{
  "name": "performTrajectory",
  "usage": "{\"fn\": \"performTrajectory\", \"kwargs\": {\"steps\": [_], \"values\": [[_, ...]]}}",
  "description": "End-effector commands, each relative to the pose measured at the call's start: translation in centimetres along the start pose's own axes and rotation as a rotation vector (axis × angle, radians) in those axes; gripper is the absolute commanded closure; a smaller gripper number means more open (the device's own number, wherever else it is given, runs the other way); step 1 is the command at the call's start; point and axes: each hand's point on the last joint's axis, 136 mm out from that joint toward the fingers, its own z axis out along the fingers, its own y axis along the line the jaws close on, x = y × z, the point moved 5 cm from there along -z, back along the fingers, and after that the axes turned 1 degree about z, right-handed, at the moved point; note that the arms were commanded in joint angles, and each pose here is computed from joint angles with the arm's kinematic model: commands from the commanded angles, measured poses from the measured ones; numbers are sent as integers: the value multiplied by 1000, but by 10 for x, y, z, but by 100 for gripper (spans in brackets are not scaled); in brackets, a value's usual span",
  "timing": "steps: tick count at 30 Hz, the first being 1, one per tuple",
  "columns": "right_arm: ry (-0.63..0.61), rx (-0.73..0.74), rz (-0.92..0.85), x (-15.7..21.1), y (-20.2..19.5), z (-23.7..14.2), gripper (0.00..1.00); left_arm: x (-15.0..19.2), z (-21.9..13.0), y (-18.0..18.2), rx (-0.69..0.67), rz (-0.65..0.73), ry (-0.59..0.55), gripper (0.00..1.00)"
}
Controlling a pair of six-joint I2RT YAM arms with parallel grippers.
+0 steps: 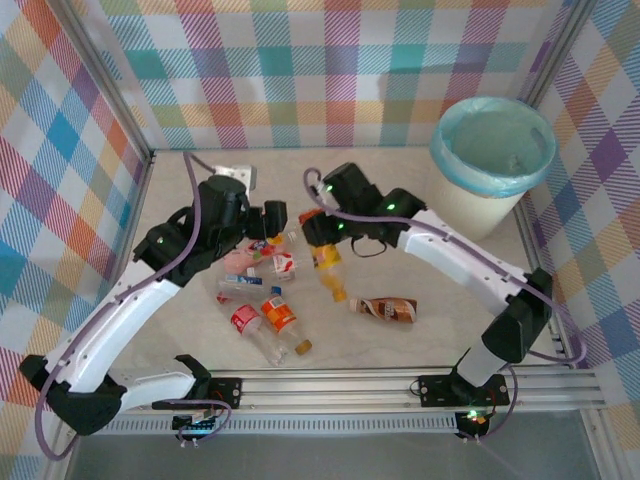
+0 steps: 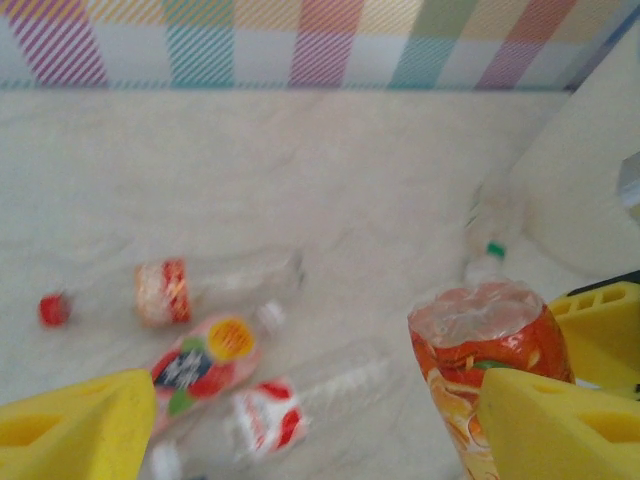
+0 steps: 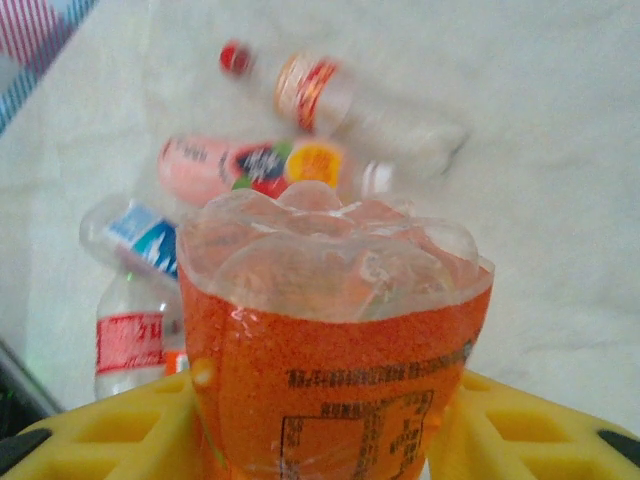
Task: Put the plastic bottles in the bin
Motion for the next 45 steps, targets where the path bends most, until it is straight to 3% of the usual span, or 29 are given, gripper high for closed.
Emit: {"fn": "performTrajectory", "kwargs": {"steps": [1,12,22,32,45], "values": [[-131,111,-52,-31,-31,-38,49,-37,7,-26,123,24,-104,16],[-478,472,-112,-111,-122,-159,50,-99,55,-105,443,25,-84,17],[-664,830,-72,-123,-199,-254,53,-135,88,-170,681,18,-60,19],[-708,987,-44,-116,-240,-253,52,-122,106,-178,681,8,6,19],[-701,1016,-92,-112,-258,-224,50,-109,111,-172,643,19,42,19]]}}
